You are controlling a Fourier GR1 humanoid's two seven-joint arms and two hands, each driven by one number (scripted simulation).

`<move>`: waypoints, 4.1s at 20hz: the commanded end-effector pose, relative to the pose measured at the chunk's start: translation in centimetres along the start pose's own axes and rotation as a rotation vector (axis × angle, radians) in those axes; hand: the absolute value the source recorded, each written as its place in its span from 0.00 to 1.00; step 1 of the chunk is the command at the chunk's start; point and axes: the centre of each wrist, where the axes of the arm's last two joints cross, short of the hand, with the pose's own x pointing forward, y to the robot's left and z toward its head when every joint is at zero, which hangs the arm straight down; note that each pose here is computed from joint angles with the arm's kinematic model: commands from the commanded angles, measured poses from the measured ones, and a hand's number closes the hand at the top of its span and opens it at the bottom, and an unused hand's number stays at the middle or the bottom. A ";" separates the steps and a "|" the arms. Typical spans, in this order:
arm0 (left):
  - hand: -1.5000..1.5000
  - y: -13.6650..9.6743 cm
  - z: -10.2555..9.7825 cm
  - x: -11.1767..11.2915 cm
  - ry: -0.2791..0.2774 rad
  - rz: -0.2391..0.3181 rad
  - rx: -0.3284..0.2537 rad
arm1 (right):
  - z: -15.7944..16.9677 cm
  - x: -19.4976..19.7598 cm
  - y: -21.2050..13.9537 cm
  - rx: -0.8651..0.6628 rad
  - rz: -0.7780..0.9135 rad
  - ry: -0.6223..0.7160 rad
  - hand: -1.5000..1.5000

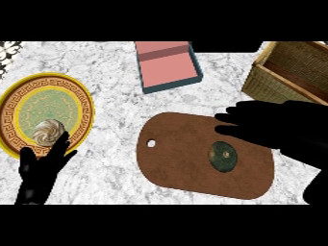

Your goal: Pick the squash from the cutting board and place it in the basket

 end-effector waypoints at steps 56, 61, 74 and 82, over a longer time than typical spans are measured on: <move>0.50 -2.2 0.5 -2.5 0.100 -0.014 0.012 | -10.6 -5.8 16.8 0.093 0.096 0.075 1.00; 0.50 0.7 -0.3 -1.5 0.099 0.006 -0.012 | -13.4 -6.0 15.7 0.037 0.230 0.015 1.00; 0.50 0.3 0.9 -1.3 0.089 0.005 0.028 | -12.5 -9.4 15.4 -0.123 -0.112 0.755 1.00; 0.50 -0.1 0.9 -0.7 0.073 -0.009 -0.009 | -13.8 -8.7 6.5 -0.593 -0.403 1.281 1.00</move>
